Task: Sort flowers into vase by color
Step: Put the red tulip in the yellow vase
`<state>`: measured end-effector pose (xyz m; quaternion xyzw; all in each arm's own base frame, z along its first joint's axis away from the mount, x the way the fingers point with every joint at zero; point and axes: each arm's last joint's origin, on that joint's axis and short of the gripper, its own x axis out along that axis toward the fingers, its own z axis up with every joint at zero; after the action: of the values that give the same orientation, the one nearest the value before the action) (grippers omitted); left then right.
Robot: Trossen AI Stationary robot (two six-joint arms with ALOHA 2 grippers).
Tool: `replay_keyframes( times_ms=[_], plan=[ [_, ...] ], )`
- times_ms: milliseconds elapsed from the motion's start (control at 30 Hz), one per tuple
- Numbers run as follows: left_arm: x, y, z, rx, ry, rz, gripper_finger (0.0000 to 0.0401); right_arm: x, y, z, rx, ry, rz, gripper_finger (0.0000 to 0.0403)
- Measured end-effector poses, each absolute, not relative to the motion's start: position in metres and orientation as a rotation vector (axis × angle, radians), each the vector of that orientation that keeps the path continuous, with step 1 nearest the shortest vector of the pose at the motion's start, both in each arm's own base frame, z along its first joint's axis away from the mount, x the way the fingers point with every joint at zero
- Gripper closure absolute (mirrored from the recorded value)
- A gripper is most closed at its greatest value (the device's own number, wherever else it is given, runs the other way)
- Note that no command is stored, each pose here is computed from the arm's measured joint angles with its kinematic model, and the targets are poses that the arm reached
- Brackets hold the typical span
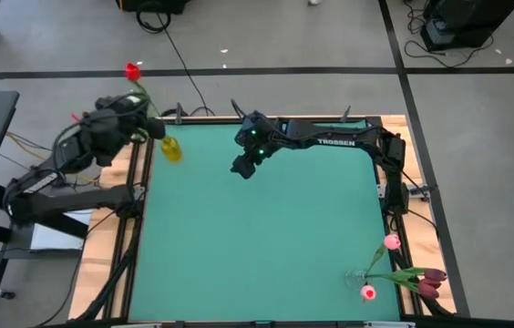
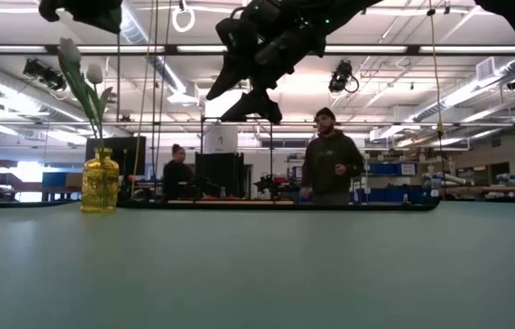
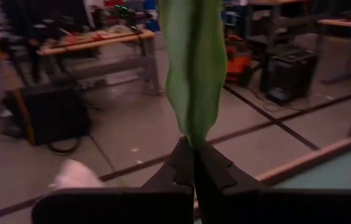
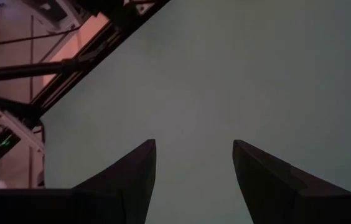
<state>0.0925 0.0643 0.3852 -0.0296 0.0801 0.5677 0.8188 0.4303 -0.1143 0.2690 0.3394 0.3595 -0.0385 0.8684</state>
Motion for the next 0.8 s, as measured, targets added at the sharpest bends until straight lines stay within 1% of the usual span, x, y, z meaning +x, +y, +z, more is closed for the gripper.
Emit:
replay_keyframes(
  times_ms=[133,300,600,800],
  plan=[
    [0.085,0.069,0.386,-0.063,0.203,1.281,0.0399,0.43,-0.12,0.27,0.713,0.729,-0.101,0.0183],
    [0.086,0.077,0.376,-0.14,0.259,1.345,0.0399,0.43,-0.126,0.272,0.724,0.697,-0.109,0.0183],
    [0.099,0.085,0.37,-0.187,0.277,1.345,0.0399,0.43,-0.129,0.273,0.725,0.687,-0.112,0.0183],
    [0.1,0.085,0.365,-0.235,0.303,1.36,0.0399,0.43,-0.129,0.273,0.723,0.687,-0.113,0.0183]
  ],
)
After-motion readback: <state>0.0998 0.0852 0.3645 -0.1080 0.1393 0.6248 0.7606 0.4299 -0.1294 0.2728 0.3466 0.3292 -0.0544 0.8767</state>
